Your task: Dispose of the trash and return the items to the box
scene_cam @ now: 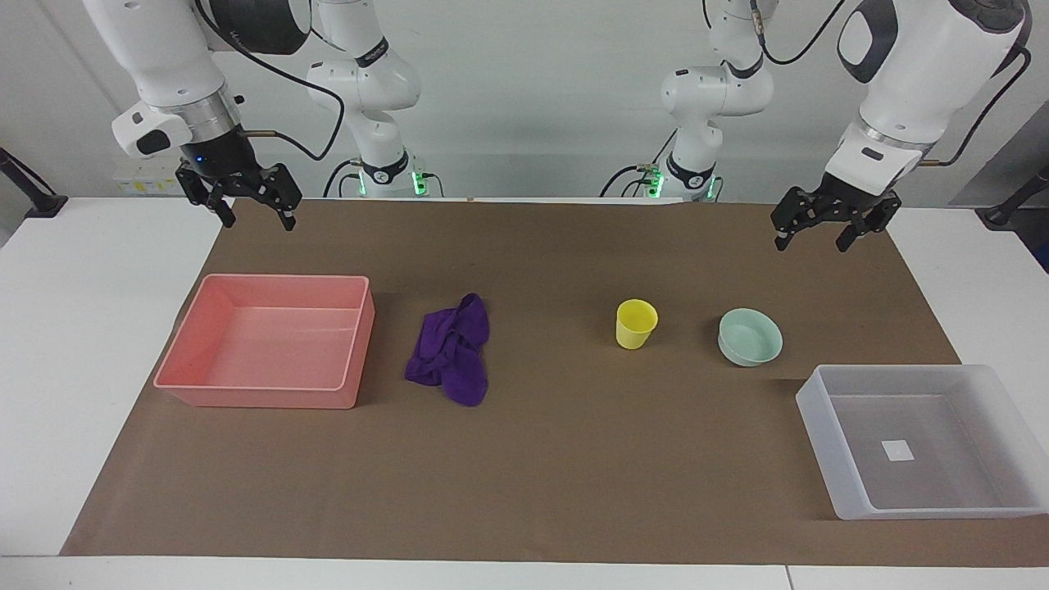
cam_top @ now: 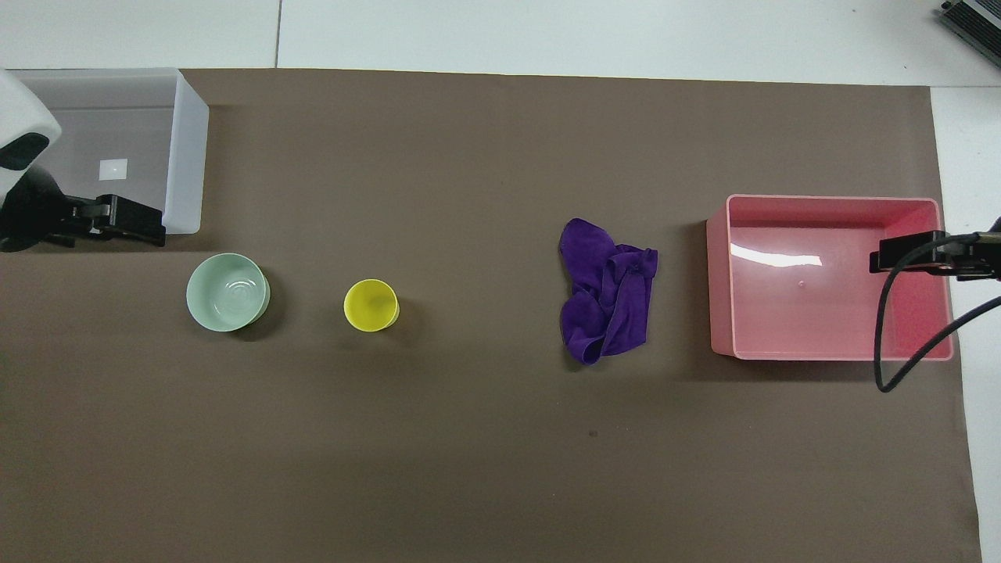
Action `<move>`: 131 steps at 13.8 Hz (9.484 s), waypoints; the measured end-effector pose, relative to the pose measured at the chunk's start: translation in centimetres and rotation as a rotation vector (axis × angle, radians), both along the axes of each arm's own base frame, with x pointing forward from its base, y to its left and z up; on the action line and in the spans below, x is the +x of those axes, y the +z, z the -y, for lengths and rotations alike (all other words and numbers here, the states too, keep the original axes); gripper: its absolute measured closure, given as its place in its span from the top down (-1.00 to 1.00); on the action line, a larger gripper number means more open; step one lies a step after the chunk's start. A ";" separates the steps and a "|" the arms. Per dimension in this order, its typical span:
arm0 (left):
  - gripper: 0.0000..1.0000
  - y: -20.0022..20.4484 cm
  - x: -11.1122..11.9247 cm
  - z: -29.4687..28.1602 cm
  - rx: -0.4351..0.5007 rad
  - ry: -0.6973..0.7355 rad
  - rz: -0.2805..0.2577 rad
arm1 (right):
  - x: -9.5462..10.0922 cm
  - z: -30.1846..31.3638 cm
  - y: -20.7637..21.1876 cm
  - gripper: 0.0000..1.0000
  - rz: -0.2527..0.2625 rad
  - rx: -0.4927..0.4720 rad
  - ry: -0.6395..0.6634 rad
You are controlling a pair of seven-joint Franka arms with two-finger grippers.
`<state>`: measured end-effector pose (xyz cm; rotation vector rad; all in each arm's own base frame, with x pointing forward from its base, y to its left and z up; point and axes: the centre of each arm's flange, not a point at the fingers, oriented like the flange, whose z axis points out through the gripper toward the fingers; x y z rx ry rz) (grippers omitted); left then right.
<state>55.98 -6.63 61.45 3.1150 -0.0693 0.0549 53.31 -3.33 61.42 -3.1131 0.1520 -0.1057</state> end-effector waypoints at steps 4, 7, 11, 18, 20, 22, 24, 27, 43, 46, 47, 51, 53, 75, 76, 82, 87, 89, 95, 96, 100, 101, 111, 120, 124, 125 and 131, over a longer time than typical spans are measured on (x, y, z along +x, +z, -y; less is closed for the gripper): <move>1.00 -0.3 0.4 0.3 -0.005 0.005 0.042 | 0.0 0.0 0.0 1.00 0.000 0.000 0.000; 1.00 -0.7 0.9 -0.1 -0.005 -0.025 0.077 | 0.0 0.0 0.0 1.00 0.000 0.000 -0.001; 1.00 -3.8 2.1 -2.1 -0.002 -0.032 0.090 | 0.0 0.2 0.0 1.00 -0.001 0.000 -0.003; 1.00 -17.0 2.1 -5.7 0.004 -0.005 0.106 | -0.4 0.5 -0.9 1.00 -0.020 0.002 -0.010; 1.00 -19.4 1.7 -6.0 0.005 -0.002 0.107 | -0.5 0.5 -0.8 1.00 -0.018 0.002 -0.010; 1.00 -21.2 1.2 -6.1 0.005 -0.004 0.100 | -0.5 0.5 -0.8 1.00 -0.018 0.002 -0.010; 1.00 -22.4 1.1 -6.2 0.005 -0.008 0.101 | -0.5 0.3 -1.0 1.00 -0.022 0.002 -0.005; 1.00 -25.1 1.4 -7.0 0.003 0.000 0.083 | -0.5 -0.3 -1.3 1.00 -0.029 0.002 0.006; -0.92 -26.3 1.4 -6.5 -0.041 0.022 0.023 | 6.6 -22.1 -17.6 1.00 0.068 -0.031 0.127; -0.92 -21.2 3.5 -6.6 -0.045 0.013 0.055 | 7.8 -23.5 -22.3 1.00 0.101 -0.056 0.143; -0.92 -19.0 4.3 -6.7 -0.045 0.011 0.076 | 8.0 -23.8 -23.9 1.00 0.102 -0.056 0.145; -0.92 -12.2 7.4 -8.2 -0.046 0.030 0.197 | 7.5 -25.8 -28.7 1.00 0.067 -0.069 0.170; -0.92 -11.6 8.9 -9.9 -0.043 0.050 0.222 | 6.5 -26.3 -30.0 1.00 0.038 -0.078 0.184; -0.92 -25.0 18.4 -26.7 0.037 -0.027 0.182 | 4.6 -19.0 -13.1 -0.85 0.048 -0.082 -0.001; -0.92 -25.6 18.2 -26.7 0.034 -0.027 0.170 | 4.8 -17.3 -12.0 -0.85 0.059 -0.080 -0.019; -0.37 -26.3 18.2 -26.3 0.025 -0.035 0.159 | 5.7 -2.9 -11.2 -0.85 0.027 -0.113 0.023; 0.89 -22.8 18.4 -25.5 0.034 -0.069 0.188 | 4.6 0.5 -16.0 -0.85 0.005 -0.110 -0.009; 1.00 -18.8 18.1 -23.6 0.039 -0.105 0.209 | 4.2 0.5 -17.1 -0.85 -0.008 -0.108 -0.008; 1.00 -11.9 13.0 -11.9 0.040 -0.229 0.173 | 2.9 1.3 -20.8 -0.85 -0.015 -0.102 -0.020; 1.00 -11.7 11.7 -10.2 0.038 -0.234 0.158 | 2.8 1.3 -21.1 -0.85 -0.012 -0.101 -0.019; 1.00 -12.2 7.0 -1.0 0.024 -0.228 0.090 | 2.2 2.6 -22.9 -0.85 -0.011 -0.098 -0.033; 1.00 -12.7 5.9 1.6 0.022 -0.223 0.074 | 2.1 3.6 -23.3 -0.85 -0.003 -0.099 -0.035; 1.00 -22.0 -1.9 14.3 -0.004 -0.214 0.094 | 4.0 -0.2 -15.9 1.00 0.033 -0.099 0.009; -0.44 -26.1 -5.9 14.8 -0.012 -0.214 0.115 | -0.5 -0.9 -0.1 1.00 -0.016 -0.007 -0.044; -0.90 -25.6 -5.9 15.3 -0.022 -0.208 0.130 | -1.7 -0.4 -0.2 1.00 -0.046 0.003 -0.054; -0.90 -25.4 -5.7 15.1 -0.021 -0.204 0.131 | -1.7 -0.4 -0.5 1.00 -0.052 0.003 -0.054; -0.92 -18.4 -0.5 10.2 -0.014 -0.130 0.178 | -1.6 -0.4 0.3 1.00 -0.037 0.001 -0.055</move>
